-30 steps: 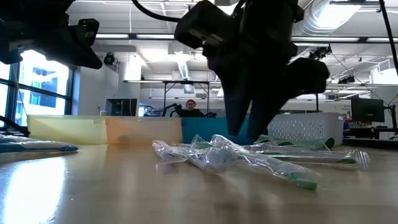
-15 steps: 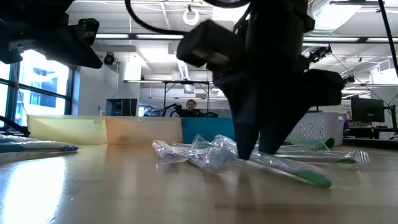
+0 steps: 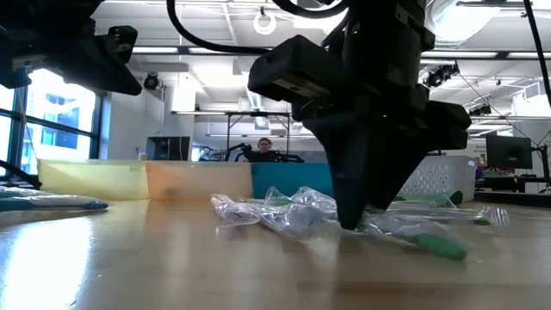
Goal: Pick & Place Toothbrushes
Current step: Put the green toothbrush into the white bin
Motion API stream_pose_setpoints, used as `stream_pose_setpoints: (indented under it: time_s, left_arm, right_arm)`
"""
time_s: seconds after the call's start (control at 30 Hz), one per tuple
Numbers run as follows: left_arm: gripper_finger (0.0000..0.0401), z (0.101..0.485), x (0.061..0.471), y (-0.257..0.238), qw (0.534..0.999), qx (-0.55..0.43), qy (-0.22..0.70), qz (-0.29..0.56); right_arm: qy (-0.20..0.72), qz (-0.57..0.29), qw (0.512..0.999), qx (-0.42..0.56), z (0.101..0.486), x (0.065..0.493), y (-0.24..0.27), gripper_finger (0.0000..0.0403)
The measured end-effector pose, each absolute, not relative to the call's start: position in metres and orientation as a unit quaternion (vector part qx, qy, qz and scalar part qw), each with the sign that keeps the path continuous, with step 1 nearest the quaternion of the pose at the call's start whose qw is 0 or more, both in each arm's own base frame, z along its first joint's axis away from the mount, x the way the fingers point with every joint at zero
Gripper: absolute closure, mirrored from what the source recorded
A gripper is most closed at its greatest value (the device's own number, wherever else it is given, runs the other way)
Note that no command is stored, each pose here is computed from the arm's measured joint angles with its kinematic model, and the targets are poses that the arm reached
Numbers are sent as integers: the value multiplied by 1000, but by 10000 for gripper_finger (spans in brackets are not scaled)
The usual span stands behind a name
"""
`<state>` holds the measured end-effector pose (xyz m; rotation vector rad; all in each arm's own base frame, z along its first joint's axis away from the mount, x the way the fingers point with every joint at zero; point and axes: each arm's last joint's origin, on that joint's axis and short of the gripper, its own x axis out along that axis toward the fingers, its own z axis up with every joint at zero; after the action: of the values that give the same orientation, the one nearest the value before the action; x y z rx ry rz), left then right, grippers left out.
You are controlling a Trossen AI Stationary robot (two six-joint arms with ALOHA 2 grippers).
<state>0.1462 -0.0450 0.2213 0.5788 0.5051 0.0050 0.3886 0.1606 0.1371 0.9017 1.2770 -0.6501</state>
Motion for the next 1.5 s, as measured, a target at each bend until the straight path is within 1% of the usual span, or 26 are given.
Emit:
stream_pose_setpoints:
  time_s: [0.13,0.17,0.3,0.5,0.7,0.87,1.03,1.13,1.3,1.5]
  left_arm:
    - [398,221,146,-45,927,282,246,2]
    - [398,221,146,-45,927,282,246,2]
    - [398,221,146,-45,927,282,246,2]
    - [398,221,146,-45,927,282,246,2]
    - [398,221,146,-45,927,282,247,3]
    - [398,221,146,-45,927,283,246,3]
    - [398,221,146,-45,927,283,246,2]
    - [398,221,146,-45,927,283,246,2]
    - [398,221,146,-45,927,283,246,2]
    - [398,221,146,-45,927,283,246,3]
  right_arm:
    - [569,-286,662,396,137,388,160,381]
    - [572,-281,664,391,137,388,160,386]
    - [575,-276,666,387,137,388,161,383]
    - [574,-275,670,383,151,384,155,390]
    - [556,-271,688,380,185,376,144,390]
    - [525,-264,717,374,217,370,132,390]
    - [499,-296,738,345,246,354,114,390]
    - [490,-325,740,326,262,341,102,390]
    - [483,-373,735,296,283,321,82,390]
    - [492,-422,717,256,297,303,55,390]
